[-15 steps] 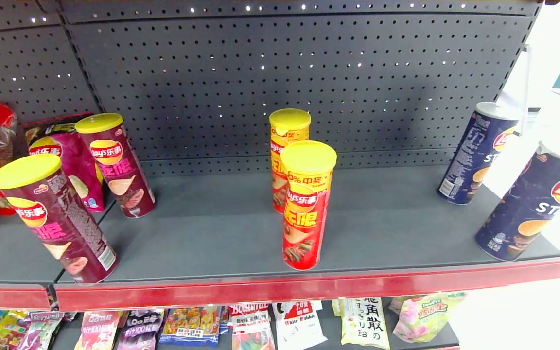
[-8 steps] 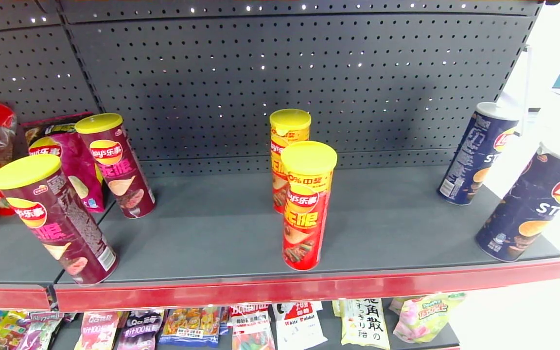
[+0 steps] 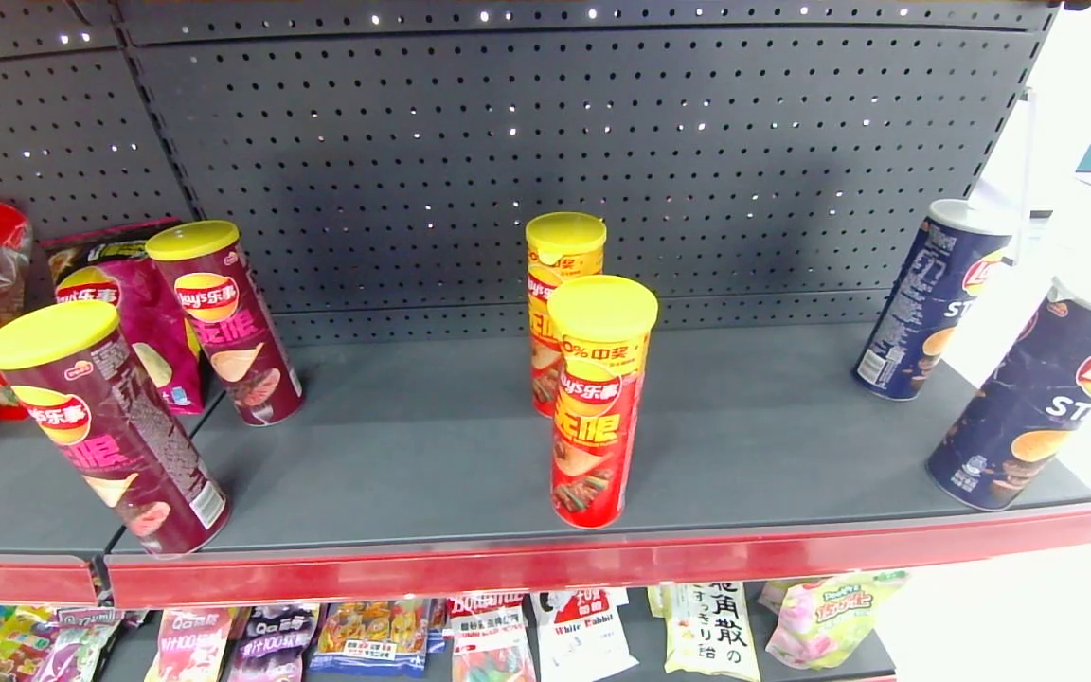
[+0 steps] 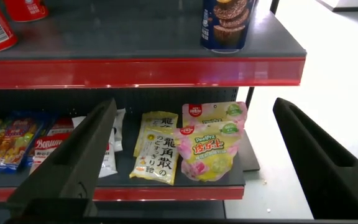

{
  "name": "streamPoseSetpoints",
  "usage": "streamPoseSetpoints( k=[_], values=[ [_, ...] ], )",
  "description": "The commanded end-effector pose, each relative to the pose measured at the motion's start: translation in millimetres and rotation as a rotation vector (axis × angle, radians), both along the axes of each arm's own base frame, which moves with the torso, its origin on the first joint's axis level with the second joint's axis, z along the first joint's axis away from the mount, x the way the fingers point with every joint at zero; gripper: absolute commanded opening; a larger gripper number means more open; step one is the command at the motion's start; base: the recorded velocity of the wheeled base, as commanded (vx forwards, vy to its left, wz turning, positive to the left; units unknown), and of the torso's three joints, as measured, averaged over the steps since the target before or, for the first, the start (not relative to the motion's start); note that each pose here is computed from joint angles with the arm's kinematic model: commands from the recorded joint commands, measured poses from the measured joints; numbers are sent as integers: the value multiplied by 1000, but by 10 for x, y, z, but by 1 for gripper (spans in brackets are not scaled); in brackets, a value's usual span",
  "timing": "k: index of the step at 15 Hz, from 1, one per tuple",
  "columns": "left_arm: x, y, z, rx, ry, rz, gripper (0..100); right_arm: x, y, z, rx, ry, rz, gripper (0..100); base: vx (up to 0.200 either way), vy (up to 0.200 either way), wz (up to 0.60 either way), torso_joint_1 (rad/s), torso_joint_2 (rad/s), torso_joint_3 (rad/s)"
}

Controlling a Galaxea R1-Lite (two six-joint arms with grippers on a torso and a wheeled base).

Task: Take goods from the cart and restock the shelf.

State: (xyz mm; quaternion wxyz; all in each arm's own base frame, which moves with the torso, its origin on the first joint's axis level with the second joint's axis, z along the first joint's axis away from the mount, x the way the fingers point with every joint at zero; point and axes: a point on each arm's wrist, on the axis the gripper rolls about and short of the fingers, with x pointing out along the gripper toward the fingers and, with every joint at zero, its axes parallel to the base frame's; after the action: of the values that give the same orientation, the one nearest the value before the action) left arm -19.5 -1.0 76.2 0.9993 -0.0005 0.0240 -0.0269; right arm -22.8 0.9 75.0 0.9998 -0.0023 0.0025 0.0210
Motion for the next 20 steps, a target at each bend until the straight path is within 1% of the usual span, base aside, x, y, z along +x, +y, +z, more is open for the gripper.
streamPoseSetpoints(
  k=[1,2,3,4,5,6,7,8,9,10,11,12,13,15,17,18,20],
  values=[
    [-33,1,-12,0,-43,14,100,0,0,2,0,-2,1,100,0,0,0,0,0,0],
    [-33,7,-10,1,-45,40,100,0,0,2,-5,-2,1,100,0,0,0,0,0,0],
    [-33,8,-10,1,-45,45,100,-2,1,9,-5,-7,4,100,0,0,0,0,0,0],
    [-33,8,-12,1,-43,45,100,-45,8,262,5,-75,46,100,0,0,0,0,0,0],
    [-33,8,-12,1,-43,45,100,-33,14,513,13,-74,104,100,0,0,0,0,0,0],
    [-33,8,-12,1,-43,45,100,-54,20,626,10,-97,160,100,0,0,0,0,0,0],
    [-33,8,-12,1,-43,45,100,-52,28,626,2,-94,202,100,0,0,0,0,0,0],
    [-33,8,-12,1,-43,45,100,50,37,687,6,-30,225,100,0,0,0,0,0,0],
    [-33,8,-12,1,-43,45,100,182,41,869,10,16,225,100,0,0,0,0,0,0],
    [-33,8,-12,1,-43,45,100,195,41,891,10,19,225,100,0,0,0,0,0,0],
    [-33,8,-10,1,-45,45,100,605,57,1403,16,93,232,100,0,0,0,0,0,0],
    [-33,8,-12,1,-43,45,100,844,79,1574,19,133,253,100,0,0,0,0,0,0],
    [-33,8,-12,1,-43,45,100,1053,131,1658,21,177,300,100,0,0,0,0,0,0],
    [-33,8,-12,1,-43,45,100,1238,306,1591,10,267,442,100,0,0,0,0,0,0],
    [-33,8,-12,1,-43,45,100,1291,465,1536,-11,316,561,100,0,0,0,0,0,0],
    [-33,8,-12,1,-43,45,100,1331,549,1488,-22,353,610,100,0,0,0,0,0,0],
    [-33,8,-10,1,-45,45,100,1437,682,1401,-35,424,659,100,0,0,0,0,0,0]
  ],
)
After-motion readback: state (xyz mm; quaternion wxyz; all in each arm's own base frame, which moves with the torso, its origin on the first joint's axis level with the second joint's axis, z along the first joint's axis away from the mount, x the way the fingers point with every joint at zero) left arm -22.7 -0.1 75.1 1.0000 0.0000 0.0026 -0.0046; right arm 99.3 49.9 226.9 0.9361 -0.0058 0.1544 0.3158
